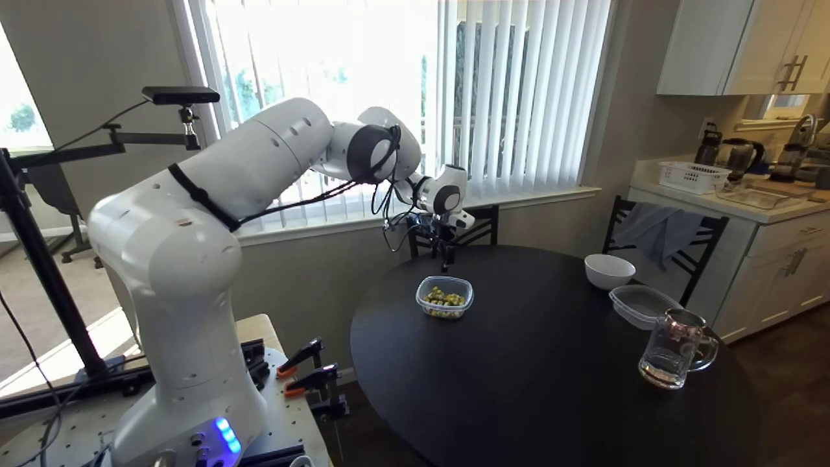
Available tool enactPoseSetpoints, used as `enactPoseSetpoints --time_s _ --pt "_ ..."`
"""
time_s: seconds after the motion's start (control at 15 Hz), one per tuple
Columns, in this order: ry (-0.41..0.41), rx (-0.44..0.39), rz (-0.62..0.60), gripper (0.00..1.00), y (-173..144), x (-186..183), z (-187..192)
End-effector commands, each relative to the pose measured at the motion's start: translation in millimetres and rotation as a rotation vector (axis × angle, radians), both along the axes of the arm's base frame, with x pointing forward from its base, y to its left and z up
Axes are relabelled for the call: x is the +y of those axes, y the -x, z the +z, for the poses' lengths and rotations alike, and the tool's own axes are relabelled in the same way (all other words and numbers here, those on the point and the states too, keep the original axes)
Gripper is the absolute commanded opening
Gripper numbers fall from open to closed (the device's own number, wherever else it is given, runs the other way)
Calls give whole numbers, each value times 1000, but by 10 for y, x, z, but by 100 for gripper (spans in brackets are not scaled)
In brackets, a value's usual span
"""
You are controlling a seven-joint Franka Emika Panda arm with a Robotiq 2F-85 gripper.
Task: Pick up the clear lunch box with candy and pour all the candy onto the table
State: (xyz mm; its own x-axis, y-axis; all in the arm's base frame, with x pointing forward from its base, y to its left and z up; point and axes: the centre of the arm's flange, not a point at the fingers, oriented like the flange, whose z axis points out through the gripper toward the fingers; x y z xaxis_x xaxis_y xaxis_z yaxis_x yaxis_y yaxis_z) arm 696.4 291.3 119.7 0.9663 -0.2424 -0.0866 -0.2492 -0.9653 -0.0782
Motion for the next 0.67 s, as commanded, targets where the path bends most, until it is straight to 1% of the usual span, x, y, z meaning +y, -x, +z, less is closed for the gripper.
enactPoseSetpoints --time_s 0.0,0.2,0.4,0.6 --pt "55 33 -85 100 -141 204 -166" --pt "109 61 -159 100 -129 196 -278" --pt "129 72 -204 100 -162 170 -336" --pt "149 73 -223 100 -188 129 -425"
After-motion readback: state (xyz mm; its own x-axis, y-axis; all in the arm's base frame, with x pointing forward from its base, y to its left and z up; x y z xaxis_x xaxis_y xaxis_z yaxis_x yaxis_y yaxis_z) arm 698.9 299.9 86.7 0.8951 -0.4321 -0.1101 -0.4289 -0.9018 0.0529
